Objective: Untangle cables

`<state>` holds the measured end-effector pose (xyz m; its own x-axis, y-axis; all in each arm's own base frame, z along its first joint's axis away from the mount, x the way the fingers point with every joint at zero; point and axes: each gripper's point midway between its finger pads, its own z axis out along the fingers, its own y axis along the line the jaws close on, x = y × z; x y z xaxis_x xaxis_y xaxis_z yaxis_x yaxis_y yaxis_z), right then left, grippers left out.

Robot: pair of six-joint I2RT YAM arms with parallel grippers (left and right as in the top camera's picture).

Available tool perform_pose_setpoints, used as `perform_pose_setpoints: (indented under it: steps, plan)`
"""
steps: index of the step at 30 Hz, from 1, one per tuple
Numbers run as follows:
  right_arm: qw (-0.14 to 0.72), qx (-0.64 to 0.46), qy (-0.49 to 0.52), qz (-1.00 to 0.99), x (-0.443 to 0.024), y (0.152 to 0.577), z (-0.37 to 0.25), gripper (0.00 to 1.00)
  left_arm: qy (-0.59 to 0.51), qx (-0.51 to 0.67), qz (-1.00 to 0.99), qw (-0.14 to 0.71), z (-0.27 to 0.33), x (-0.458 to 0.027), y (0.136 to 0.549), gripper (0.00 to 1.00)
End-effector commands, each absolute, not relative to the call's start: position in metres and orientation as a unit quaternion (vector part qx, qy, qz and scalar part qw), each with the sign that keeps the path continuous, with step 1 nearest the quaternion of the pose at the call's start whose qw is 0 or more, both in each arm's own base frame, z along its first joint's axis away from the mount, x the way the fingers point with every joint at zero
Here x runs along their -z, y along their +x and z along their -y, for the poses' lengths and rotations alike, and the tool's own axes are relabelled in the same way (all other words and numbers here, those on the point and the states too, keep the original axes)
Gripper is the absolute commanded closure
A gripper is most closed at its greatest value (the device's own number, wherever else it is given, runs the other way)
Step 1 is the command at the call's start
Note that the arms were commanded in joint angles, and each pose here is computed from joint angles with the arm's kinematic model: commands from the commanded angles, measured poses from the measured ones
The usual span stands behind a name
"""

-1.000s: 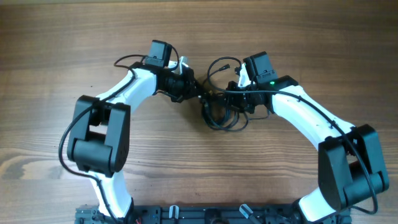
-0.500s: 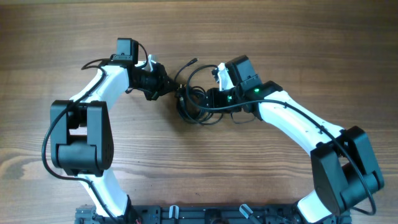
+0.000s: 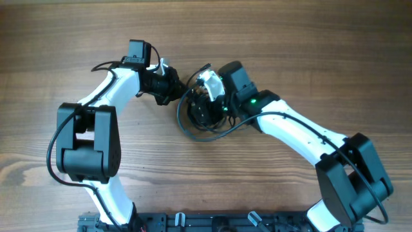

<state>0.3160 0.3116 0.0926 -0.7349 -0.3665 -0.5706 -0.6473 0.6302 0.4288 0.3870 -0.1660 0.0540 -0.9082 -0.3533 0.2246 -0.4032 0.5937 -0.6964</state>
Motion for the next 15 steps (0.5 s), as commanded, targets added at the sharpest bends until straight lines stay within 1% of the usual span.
perform_pose_setpoints:
  steps: [1, 5, 15]
  plan:
    - [0.287, -0.235, -0.323, -0.871, -0.098, 0.338, -0.304, 0.69, 0.204, -0.415, 0.887, 0.024, 0.171, -0.070, 0.389, 0.96]
    - [0.299, -0.218, -0.344, -0.863, -0.097, 0.340, -0.304, 0.69, 0.197, -0.433, 0.879, 0.033, 0.176, -0.075, 0.386, 0.96]
    - [0.295, -0.219, -0.344, -0.864, -0.086, 0.343, -0.308, 0.69, 0.193, -0.453, 0.869, 0.052, 0.181, -0.082, 0.380, 0.96]
